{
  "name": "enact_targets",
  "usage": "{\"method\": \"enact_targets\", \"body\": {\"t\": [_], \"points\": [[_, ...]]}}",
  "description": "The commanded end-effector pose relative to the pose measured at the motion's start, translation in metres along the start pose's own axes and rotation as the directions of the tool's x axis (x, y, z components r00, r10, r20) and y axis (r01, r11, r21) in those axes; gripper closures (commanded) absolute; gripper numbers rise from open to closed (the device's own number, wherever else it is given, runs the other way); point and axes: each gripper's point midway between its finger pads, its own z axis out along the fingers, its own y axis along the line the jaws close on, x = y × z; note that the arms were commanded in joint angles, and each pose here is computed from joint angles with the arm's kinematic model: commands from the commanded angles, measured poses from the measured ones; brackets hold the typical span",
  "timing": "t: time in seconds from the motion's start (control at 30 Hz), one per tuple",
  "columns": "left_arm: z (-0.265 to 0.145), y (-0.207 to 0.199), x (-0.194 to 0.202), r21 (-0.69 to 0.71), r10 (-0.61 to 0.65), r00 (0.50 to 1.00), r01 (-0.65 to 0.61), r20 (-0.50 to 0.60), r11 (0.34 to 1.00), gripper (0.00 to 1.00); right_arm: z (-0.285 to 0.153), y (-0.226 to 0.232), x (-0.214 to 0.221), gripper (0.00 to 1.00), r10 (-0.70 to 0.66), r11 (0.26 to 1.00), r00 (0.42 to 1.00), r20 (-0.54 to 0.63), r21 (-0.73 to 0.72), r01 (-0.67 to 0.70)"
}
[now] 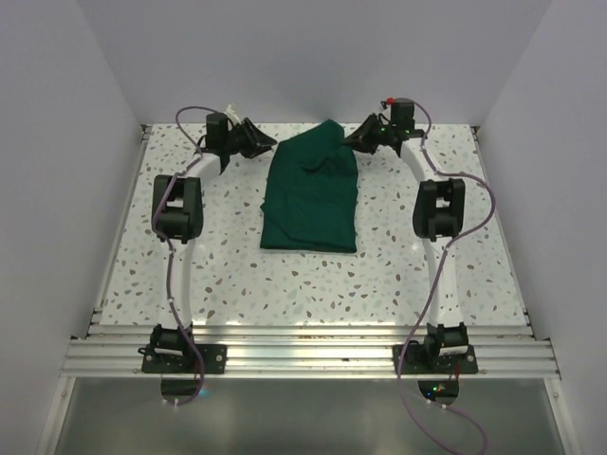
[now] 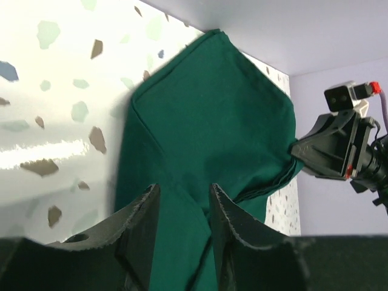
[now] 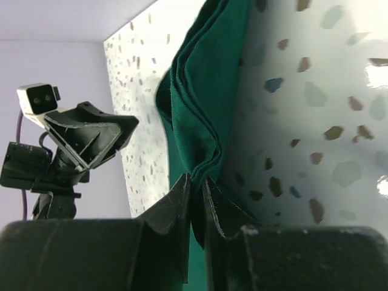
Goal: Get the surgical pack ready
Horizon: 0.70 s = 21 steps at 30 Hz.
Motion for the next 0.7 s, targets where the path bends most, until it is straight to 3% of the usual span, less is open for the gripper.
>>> {"method": "enact_targets", "body": {"t": [0.0,0.37,0.67], "points": [[0.022,-0.003,-0.018,-0.003,0.067,0.997,-0.067,0.049,0.998,0.57,0.013,-0.021,-0.001,0.86,-0.003,1.000,1.000,-0.005,0.011,0.003],[0.049,0.036,-0.027,-0.111,0.113,0.986,-0.099,0.122,0.989,0.49,0.025,-0.039,-0.004,0.83,0.027,1.000,0.999,0.017,0.006,-0.027],[0.064,0.039,-0.005,-0.133,0.174,0.982,-0.163,0.073,0.978,0.48,0.024,-0.038,-0.006,0.83,0.019,1.000,1.000,0.024,0.009,-0.019]]}}
